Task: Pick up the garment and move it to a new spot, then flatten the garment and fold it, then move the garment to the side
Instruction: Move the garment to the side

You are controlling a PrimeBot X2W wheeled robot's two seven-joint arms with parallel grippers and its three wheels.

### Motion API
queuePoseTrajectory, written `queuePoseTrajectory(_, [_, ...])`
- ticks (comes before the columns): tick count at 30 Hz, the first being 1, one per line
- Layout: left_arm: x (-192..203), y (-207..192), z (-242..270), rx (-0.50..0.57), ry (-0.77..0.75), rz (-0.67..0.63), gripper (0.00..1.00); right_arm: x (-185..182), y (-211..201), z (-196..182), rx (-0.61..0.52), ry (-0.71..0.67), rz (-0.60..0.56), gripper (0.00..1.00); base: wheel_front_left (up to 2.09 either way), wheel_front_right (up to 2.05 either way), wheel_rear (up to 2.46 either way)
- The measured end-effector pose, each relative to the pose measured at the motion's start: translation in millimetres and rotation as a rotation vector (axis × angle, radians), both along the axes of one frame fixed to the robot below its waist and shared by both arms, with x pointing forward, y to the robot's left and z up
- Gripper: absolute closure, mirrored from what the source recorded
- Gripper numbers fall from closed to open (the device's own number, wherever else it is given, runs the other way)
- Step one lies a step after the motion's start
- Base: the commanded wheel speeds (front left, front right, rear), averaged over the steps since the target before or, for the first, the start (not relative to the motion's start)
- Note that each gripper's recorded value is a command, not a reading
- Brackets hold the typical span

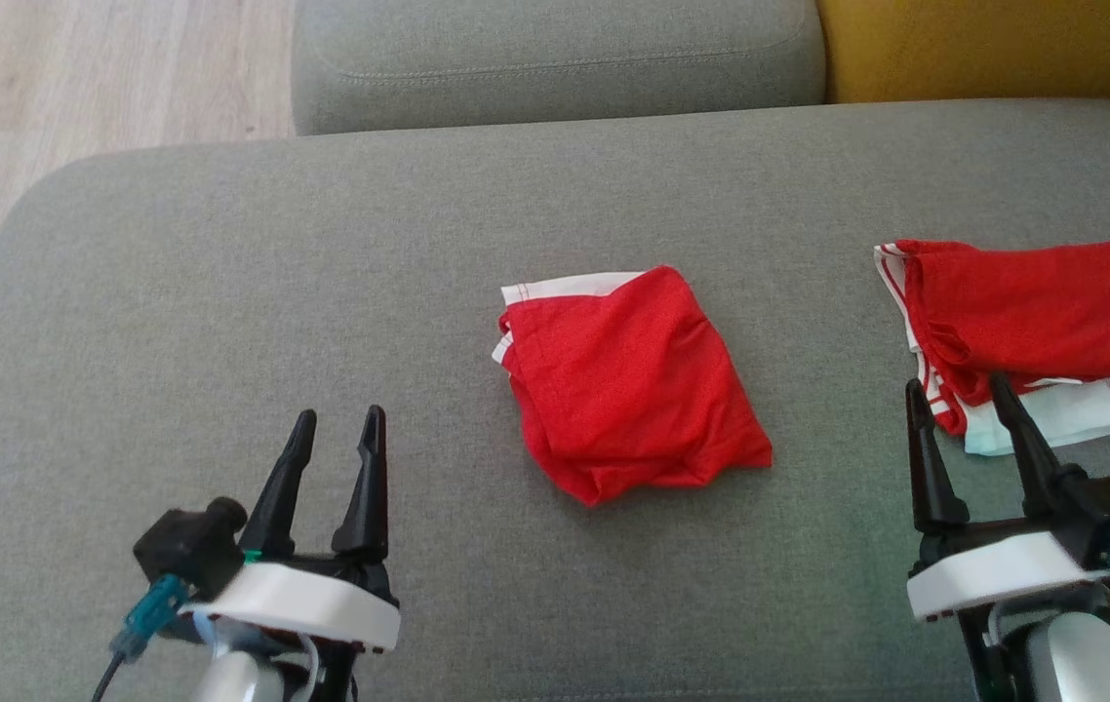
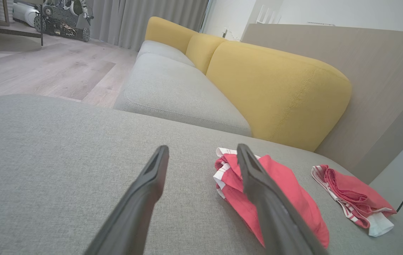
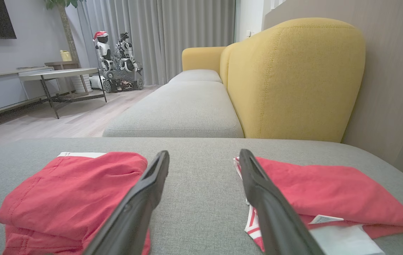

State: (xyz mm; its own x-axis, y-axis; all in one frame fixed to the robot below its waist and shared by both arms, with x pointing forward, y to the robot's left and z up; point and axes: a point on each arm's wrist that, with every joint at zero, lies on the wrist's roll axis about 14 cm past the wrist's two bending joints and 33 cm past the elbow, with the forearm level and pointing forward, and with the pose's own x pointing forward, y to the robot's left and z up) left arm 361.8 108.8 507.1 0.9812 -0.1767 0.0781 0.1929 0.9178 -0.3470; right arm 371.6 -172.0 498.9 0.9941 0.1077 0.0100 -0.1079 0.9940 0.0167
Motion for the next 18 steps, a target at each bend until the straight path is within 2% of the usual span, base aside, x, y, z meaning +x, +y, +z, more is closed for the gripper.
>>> queuePoseTrajectory(9, [1,4,0,0.002,-0.001,0.013,0.0,2,2,-2,0.007,0.005,0.002,0.0,0.0,0.0,0.0])
queuePoseTrajectory(12, [2,5,-2,0.001,0.005,0.015,0.0,5,14,-7,-0.052,0.018,0.046,0.0,0.0,0.0,0.0])
queuePoseTrajectory(17, [7,3,-9,-0.001,0.025,0.003,0.0,21,30,-26,-0.039,0.109,0.091,0.0,0.0,0.0,0.0])
queuePoseTrajectory(18, [9,1,-12,-0.002,0.032,-0.004,0.0,32,44,-27,-0.055,0.117,0.142,0.0,0.0,0.0,0.0])
